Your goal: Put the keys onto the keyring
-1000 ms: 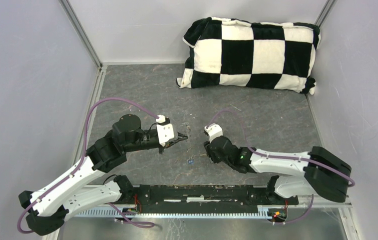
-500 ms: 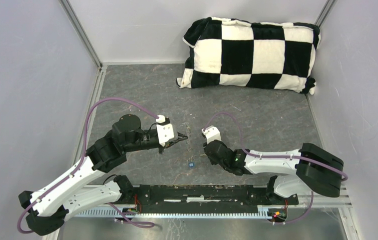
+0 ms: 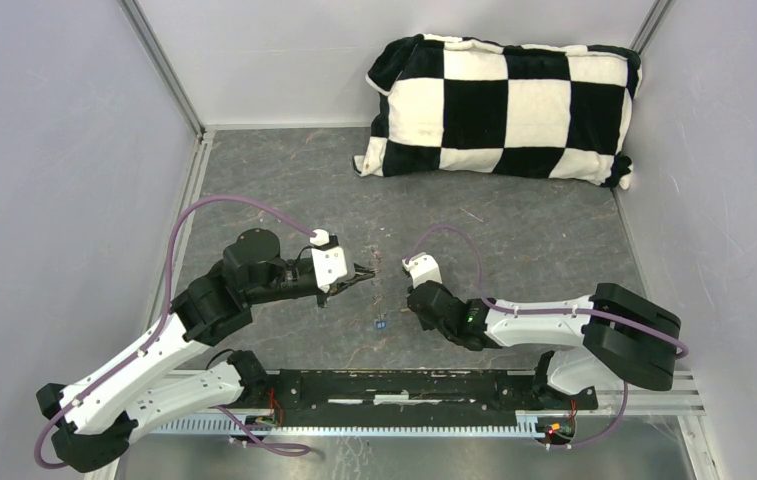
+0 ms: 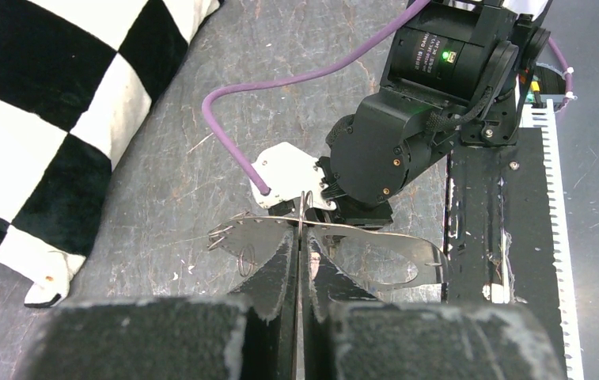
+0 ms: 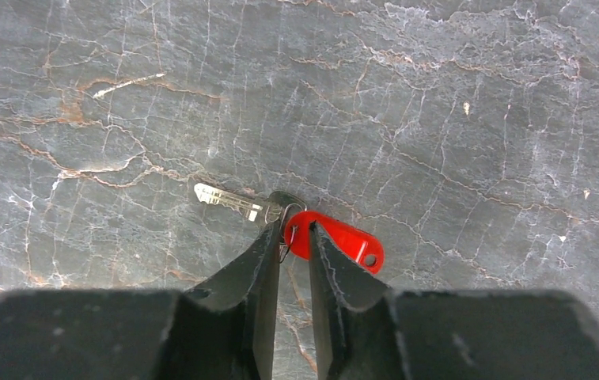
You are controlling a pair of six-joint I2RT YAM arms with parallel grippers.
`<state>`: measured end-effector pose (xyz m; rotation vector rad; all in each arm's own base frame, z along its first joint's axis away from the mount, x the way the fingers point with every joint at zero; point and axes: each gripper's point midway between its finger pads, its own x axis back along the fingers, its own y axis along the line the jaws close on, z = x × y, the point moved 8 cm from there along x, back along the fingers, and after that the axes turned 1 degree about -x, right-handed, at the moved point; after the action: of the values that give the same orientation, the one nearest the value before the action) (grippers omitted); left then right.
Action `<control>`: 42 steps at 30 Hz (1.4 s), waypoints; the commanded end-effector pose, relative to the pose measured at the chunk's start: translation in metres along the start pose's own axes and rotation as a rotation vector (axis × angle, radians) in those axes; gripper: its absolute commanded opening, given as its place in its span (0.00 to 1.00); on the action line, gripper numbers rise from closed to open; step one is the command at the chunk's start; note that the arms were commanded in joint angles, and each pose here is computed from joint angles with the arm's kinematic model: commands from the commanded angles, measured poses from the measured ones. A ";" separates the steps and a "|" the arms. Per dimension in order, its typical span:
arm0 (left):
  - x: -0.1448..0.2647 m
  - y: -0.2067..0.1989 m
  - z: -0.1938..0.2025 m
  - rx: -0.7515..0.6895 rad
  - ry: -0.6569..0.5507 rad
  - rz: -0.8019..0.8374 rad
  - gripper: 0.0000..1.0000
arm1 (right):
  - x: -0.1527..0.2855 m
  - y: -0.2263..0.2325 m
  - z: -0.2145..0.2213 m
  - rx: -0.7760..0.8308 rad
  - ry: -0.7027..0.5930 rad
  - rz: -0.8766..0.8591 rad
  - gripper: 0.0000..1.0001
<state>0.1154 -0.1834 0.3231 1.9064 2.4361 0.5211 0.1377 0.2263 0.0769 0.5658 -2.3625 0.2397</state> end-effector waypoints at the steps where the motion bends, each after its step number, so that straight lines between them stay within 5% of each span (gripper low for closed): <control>1: 0.006 0.004 -0.023 0.018 -0.095 -0.034 0.02 | -0.001 0.008 -0.017 -0.035 -0.061 0.001 0.22; 13: 0.007 0.004 -0.022 0.021 -0.092 -0.036 0.02 | -0.001 0.007 -0.016 -0.030 -0.059 0.003 0.01; 19: 0.007 0.006 -0.022 0.028 -0.087 -0.053 0.02 | 0.012 0.003 -0.030 -0.018 -0.156 -0.038 0.00; 31: 0.003 0.007 -0.002 0.023 -0.033 -0.083 0.02 | 0.092 0.011 -0.069 0.034 -0.517 -0.533 0.00; 42: -0.005 0.010 0.010 -0.013 0.001 -0.103 0.02 | 0.143 0.034 -0.122 0.033 -0.630 -0.785 0.00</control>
<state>0.1201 -0.1802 0.3002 1.8772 2.5478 0.5362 0.1020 0.2359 0.2178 1.5383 -2.4861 -0.2088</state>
